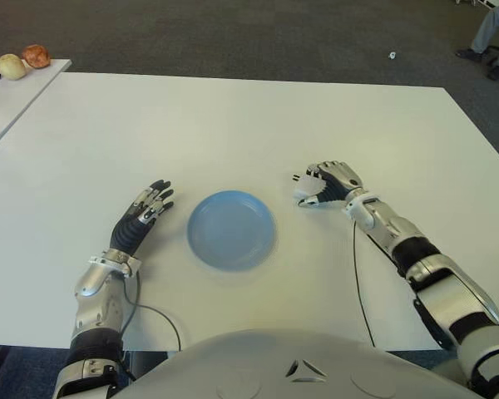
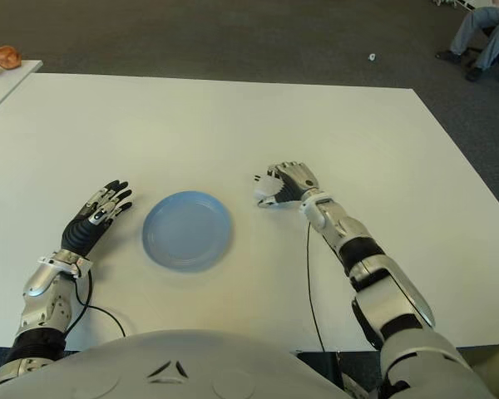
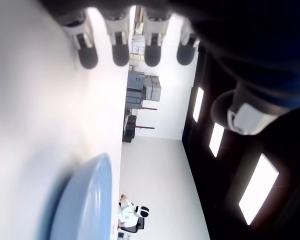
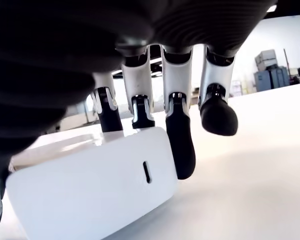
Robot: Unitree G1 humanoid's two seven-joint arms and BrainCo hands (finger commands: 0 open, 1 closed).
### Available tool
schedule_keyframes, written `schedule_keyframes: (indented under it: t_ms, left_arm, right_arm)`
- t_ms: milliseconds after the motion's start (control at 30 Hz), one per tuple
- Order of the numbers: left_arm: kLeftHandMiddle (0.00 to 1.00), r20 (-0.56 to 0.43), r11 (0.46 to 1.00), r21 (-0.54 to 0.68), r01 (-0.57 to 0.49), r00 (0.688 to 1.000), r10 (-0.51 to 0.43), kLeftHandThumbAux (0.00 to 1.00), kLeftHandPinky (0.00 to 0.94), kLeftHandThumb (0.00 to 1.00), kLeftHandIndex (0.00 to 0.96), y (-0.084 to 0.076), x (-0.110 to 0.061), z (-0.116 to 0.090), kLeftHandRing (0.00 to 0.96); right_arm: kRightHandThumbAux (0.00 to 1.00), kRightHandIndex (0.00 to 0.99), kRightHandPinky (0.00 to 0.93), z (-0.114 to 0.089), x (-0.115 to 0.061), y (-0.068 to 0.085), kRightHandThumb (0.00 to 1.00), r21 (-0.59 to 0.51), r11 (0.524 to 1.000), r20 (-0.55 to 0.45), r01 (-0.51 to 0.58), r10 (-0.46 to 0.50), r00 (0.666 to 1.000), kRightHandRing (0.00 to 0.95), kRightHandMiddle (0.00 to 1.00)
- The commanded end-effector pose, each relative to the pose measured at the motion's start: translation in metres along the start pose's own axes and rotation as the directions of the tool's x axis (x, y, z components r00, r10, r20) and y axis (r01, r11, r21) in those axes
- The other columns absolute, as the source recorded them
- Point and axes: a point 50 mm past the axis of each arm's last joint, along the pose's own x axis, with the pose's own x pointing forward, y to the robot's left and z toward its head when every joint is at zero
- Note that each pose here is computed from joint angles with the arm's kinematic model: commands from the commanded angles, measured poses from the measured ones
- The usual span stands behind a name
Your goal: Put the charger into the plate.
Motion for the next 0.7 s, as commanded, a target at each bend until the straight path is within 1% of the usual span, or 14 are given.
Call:
schedule_keyframes:
  t_ms: [33,67,100,133,167,267,367,433,500,533,567,600,667,700]
  left_arm:
    - [0.051,-0.013,1.000,-0.007,-0.020,1.000,0.020,0.473,0.005,0.000,0.017,-0.007,0.003,-0.001,0.012]
    - [0.053,-0.015,1.000,-0.006,-0.029,0.999,0.029,0.472,0.005,0.000,0.017,-0.007,0.003,0.000,0.015]
    - [0.055,-0.019,0.999,-0.012,-0.041,0.999,0.040,0.472,0.005,0.000,0.017,-0.006,0.003,0.000,0.017]
    - [0.057,-0.022,0.999,-0.016,-0.049,0.999,0.048,0.471,0.007,0.000,0.018,-0.005,0.004,-0.001,0.020]
    - [0.059,-0.023,0.998,-0.027,-0.057,0.998,0.056,0.470,0.009,0.000,0.018,-0.004,0.004,-0.001,0.022]
    - [0.057,-0.024,0.997,-0.045,-0.065,0.998,0.064,0.465,0.011,0.002,0.013,-0.001,0.006,-0.003,0.022]
    - [0.050,-0.029,0.997,-0.048,-0.068,0.997,0.067,0.460,0.005,0.004,0.006,0.000,0.007,-0.004,0.016]
    - [0.040,-0.031,0.996,-0.047,-0.070,0.997,0.069,0.454,0.002,0.007,0.002,0.000,0.007,-0.005,0.007]
    - [0.035,-0.037,0.996,-0.044,-0.078,0.996,0.076,0.452,0.001,0.008,0.001,0.001,0.008,-0.005,0.004]
    - [0.027,-0.040,0.996,-0.043,-0.082,0.996,0.080,0.452,0.000,0.010,0.000,0.001,0.008,-0.006,0.002]
    - [0.022,-0.042,0.996,-0.042,-0.085,0.996,0.083,0.451,0.000,0.012,0.000,0.001,0.008,-0.006,0.001]
    - [0.020,-0.046,0.995,-0.040,-0.090,0.995,0.088,0.451,0.000,0.013,0.000,0.000,0.009,-0.006,0.001]
    - [0.008,-0.054,0.995,-0.032,-0.098,0.994,0.096,0.454,0.000,0.016,0.000,-0.001,0.010,-0.006,0.000]
    - [0.007,-0.057,0.995,-0.025,-0.102,0.993,0.100,0.455,0.000,0.017,0.000,-0.001,0.011,-0.005,0.000]
  right_arm:
    - [0.710,0.440,0.708,0.013,0.001,-0.030,0.746,0.057,0.992,-0.013,0.113,-0.113,0.994,0.850,0.876]
    - [0.710,0.440,0.649,0.018,0.001,-0.037,0.746,0.064,0.988,-0.004,0.140,-0.140,0.990,0.852,0.884]
    - [0.710,0.440,0.621,0.027,0.002,-0.049,0.747,0.079,0.981,0.013,0.179,-0.180,0.984,0.852,0.887]
    - [0.710,0.441,0.540,0.033,0.002,-0.057,0.748,0.090,0.975,0.024,0.203,-0.206,0.978,0.846,0.891]
    - [0.709,0.441,0.488,0.043,0.002,-0.067,0.749,0.106,0.967,0.039,0.233,-0.239,0.970,0.842,0.893]
    - [0.708,0.441,0.308,0.063,0.000,-0.082,0.751,0.141,0.948,0.061,0.284,-0.294,0.954,0.814,0.879]
    - [0.708,0.441,0.264,0.081,-0.002,-0.090,0.752,0.174,0.933,0.078,0.315,-0.332,0.940,0.799,0.869]
    - [0.708,0.442,0.368,0.087,-0.003,-0.093,0.752,0.182,0.929,0.081,0.322,-0.341,0.937,0.799,0.865]
    - [0.708,0.442,0.426,0.094,-0.006,-0.096,0.753,0.180,0.927,0.090,0.329,-0.349,0.933,0.801,0.864]
    - [0.708,0.442,0.515,0.097,-0.007,-0.098,0.753,0.178,0.926,0.094,0.332,-0.352,0.931,0.808,0.865]
    - [0.708,0.442,0.571,0.099,-0.008,-0.100,0.753,0.177,0.926,0.095,0.333,-0.353,0.931,0.813,0.865]
    - [0.708,0.442,0.592,0.103,-0.009,-0.102,0.753,0.171,0.926,0.102,0.337,-0.357,0.928,0.814,0.865]
    - [0.707,0.442,0.679,0.112,-0.011,-0.105,0.753,0.158,0.924,0.120,0.347,-0.367,0.922,0.828,0.868]
    - [0.707,0.442,0.692,0.117,-0.012,-0.107,0.753,0.154,0.923,0.130,0.352,-0.372,0.919,0.830,0.869]
